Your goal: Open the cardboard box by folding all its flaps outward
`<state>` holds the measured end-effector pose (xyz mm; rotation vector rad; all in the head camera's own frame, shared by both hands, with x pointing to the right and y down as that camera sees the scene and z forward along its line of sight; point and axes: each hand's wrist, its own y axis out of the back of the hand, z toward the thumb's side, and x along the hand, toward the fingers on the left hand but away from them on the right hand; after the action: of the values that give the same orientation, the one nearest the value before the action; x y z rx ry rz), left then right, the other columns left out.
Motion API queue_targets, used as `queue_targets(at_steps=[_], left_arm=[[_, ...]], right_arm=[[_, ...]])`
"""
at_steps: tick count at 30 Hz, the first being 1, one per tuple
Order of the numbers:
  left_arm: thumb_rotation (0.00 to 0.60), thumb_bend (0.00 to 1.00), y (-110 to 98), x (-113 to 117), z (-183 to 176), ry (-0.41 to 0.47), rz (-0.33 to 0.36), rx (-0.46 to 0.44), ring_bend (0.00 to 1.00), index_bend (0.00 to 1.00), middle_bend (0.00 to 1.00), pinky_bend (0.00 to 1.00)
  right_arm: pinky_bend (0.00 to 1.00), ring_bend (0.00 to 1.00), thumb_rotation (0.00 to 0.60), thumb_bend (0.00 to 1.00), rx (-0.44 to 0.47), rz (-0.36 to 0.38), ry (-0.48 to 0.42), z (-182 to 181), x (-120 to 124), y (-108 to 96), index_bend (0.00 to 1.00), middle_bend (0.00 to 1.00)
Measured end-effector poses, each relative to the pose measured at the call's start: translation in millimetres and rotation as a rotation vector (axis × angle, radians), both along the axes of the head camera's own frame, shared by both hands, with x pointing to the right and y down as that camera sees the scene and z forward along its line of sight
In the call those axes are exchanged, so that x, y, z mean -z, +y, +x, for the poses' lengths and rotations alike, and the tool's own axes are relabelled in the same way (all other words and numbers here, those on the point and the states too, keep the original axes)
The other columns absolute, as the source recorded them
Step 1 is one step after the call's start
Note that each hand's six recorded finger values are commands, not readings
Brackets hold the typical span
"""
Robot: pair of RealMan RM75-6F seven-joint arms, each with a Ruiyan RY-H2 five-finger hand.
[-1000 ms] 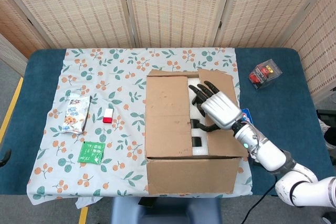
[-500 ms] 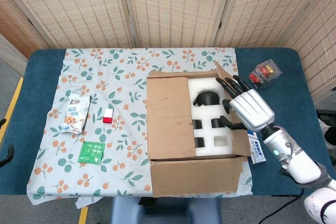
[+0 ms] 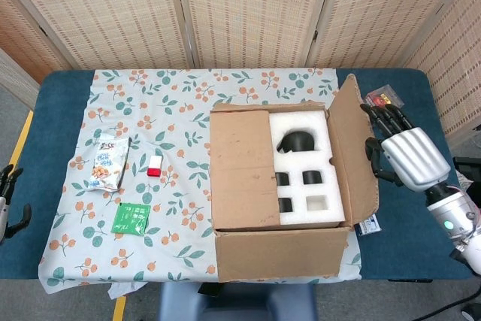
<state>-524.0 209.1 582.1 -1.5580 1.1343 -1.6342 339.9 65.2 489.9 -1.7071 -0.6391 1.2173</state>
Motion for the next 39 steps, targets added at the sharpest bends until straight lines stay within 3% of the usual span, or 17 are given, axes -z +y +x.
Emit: queue_targets(at_steps=[5, 15, 23, 28, 33, 39], left_arm=[[0.6, 0.59, -1, -8, 2, -0.024, -0.022, -0.005, 0.0, 0.05, 0.04, 0.0], [0.6, 0.59, -3, -16, 7, -0.044, -0.042, -0.015, 0.0, 0.05, 0.04, 0.0], [0.6, 0.59, -8, -17, 16, -0.01, -0.03, -0.043, 0.0, 0.11, 0.04, 0.0], [0.6, 0.6, -23, -9, 43, 0.041, -0.019, -0.167, 0.0, 0.19, 0.04, 0.0], [0.6, 0.77, -49, 6, 96, 0.123, -0.026, -0.372, 0.0, 0.26, 0.04, 0.0], [0.6, 0.93, -76, 11, 159, 0.197, -0.077, -0.541, 0.0, 0.34, 0.03, 0.0]], right_arm=[[0.0, 0.0, 0.369, 0.35, -0.047, -0.004, -0.012, 32, 2, 6, 0.51, 0.0], [0.0, 0.0, 0.369, 0.36, -0.129, -0.02, -0.035, 85, -3, 21, 0.47, 0.0], [0.0, 0.0, 0.375, 0.35, -0.204, 0.004, -0.13, 108, -20, 45, 0.44, 0.0], [0.0, 0.0, 0.412, 0.36, -0.283, 0.084, -0.219, 118, -33, 66, 0.43, 0.0], [0.0, 0.0, 0.446, 0.35, -0.298, 0.134, -0.239, 123, -39, 80, 0.42, 0.0], [0.0, 0.0, 0.45, 0.36, -0.3, 0.162, -0.295, 123, -27, 87, 0.42, 0.0]])
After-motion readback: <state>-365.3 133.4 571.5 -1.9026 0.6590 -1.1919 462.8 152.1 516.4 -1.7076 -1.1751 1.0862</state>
